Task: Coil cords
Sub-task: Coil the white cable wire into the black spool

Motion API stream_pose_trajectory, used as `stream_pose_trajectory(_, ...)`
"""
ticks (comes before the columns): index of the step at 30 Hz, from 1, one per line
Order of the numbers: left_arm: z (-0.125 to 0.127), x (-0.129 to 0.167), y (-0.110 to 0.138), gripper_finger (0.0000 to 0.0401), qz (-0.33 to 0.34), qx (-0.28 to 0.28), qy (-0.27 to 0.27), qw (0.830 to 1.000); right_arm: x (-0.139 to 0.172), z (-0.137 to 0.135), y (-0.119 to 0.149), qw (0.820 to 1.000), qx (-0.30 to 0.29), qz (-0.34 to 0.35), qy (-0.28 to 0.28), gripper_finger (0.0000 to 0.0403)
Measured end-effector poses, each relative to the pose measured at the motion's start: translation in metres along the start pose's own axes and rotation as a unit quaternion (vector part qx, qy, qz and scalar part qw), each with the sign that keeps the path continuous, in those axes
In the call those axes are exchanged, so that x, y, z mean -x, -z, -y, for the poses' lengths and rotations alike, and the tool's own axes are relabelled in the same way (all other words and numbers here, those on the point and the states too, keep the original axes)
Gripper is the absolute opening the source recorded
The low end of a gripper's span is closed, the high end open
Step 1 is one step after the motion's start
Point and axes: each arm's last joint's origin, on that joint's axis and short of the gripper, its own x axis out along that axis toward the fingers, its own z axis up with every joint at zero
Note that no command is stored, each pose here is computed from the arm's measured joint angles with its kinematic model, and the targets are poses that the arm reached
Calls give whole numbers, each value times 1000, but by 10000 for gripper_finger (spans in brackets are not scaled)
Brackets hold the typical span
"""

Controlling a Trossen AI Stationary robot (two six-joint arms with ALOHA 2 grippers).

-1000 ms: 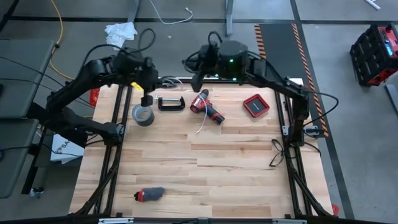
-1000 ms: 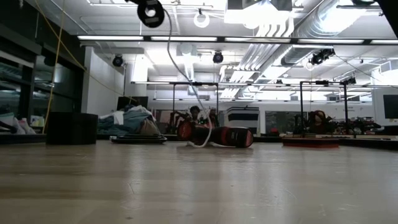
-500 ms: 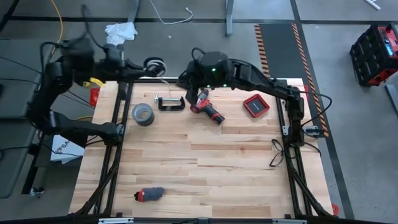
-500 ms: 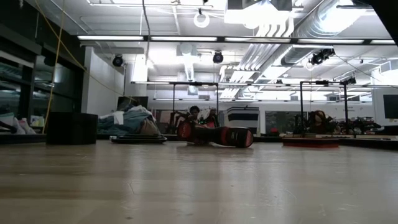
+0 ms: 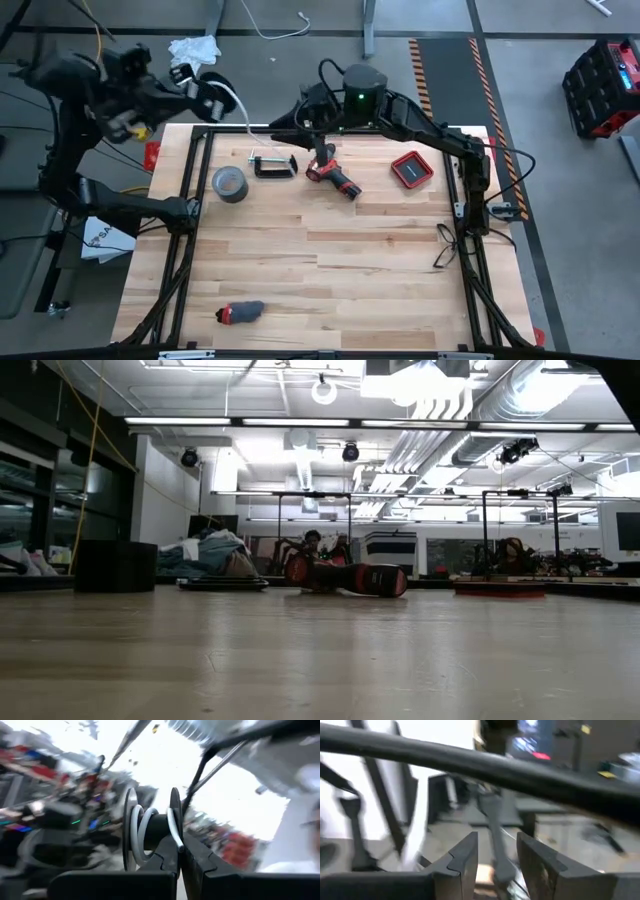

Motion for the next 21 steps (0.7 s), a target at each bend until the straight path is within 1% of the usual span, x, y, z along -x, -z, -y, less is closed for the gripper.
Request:
stream_pose_trajectory(3, 5, -2, -8, 0, 27, 29, 38, 998, 2, -1, -8, 998, 9, 34, -51, 129)
stream_pose_trajectory(5, 6, -3, -11, 0, 39, 46, 51, 997, 2, -2, -12, 996, 25, 52, -69, 129)
stream_pose_trajectory(8, 4, -6, -12, 0, 52, 67, 51, 995, 5, 0, -16, 994, 53, 65, -71, 129)
stream_pose_trajectory(11, 0, -9, -12, 0, 60, 84, 39, 994, 9, 7, -19, 993, 78, 75, -54, 129)
stream_pose_trajectory(13, -4, -13, -12, 0, 61, 89, 38, 993, 14, 13, -24, 992, 74, 91, -47, 129)
stream_pose_trajectory(14, -5, -14, -12, 0, 62, 89, 39, 993, 16, 15, -26, 991, 65, 102, -51, 129)
stream_pose_trajectory(17, -10, -21, -14, 0, 72, 87, 49, 992, 22, 17, -36, 985, 54, 138, -90, 129)
stream_pose_trajectory(21, -16, -29, -15, 0, 86, 76, 62, 991, 28, 9, -48, 968, 60, 180, -162, 129)
